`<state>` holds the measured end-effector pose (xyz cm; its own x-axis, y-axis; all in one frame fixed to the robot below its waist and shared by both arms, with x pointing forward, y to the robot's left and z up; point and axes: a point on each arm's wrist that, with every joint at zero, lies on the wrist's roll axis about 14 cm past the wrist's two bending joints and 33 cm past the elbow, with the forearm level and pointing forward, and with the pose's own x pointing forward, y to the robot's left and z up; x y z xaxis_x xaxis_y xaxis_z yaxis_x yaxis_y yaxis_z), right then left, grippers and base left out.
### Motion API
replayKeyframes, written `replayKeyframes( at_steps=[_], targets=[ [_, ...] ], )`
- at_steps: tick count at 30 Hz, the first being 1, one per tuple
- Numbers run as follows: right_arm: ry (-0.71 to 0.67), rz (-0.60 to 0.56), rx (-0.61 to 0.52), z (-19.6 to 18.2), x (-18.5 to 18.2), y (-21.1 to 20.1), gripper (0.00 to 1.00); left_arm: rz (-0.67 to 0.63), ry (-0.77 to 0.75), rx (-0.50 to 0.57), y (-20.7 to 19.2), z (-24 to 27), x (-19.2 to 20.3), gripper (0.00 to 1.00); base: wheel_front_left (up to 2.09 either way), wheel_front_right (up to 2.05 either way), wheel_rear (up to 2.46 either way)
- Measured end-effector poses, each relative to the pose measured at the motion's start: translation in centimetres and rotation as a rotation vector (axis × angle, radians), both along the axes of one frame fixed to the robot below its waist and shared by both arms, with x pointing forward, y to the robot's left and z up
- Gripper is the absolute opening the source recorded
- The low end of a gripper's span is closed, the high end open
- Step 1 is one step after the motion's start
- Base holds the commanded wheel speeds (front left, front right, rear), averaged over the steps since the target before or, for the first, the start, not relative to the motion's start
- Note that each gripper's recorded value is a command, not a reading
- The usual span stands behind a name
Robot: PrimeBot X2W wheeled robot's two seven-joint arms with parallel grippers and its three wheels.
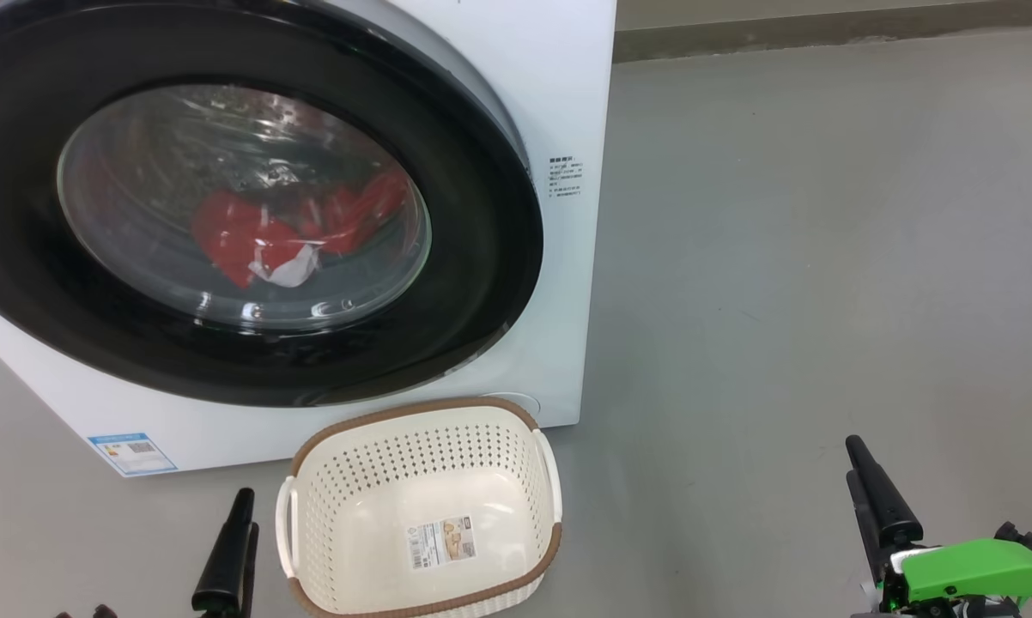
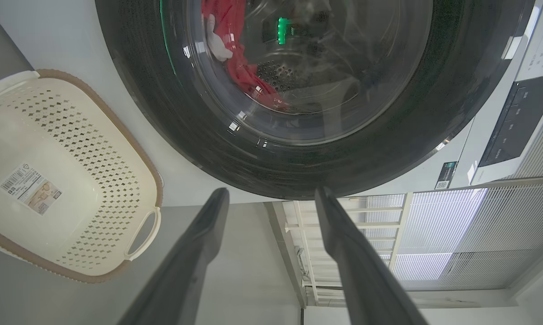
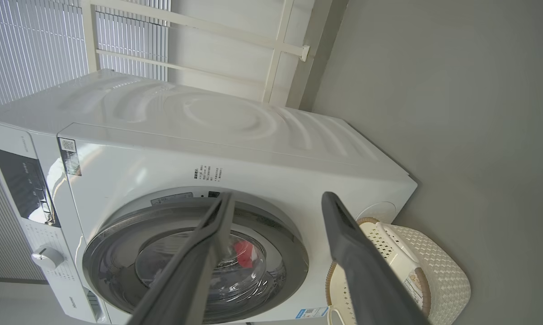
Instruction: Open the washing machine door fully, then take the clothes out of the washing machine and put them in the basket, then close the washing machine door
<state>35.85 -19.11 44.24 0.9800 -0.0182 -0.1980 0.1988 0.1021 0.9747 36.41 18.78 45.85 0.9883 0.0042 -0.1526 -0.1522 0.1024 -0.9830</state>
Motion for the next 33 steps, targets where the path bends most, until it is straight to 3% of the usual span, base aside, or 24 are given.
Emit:
replayKeyframes(
  at_steps=[33],
  targets=[
    [0.016, 0.117, -0.416, -0.7, 0.2, 1.0, 1.0, -0.055, -0.016, 0.543, -0.1, 1.0, 0.4, 1.0, 0.0, 0.0, 0.0]
  ],
)
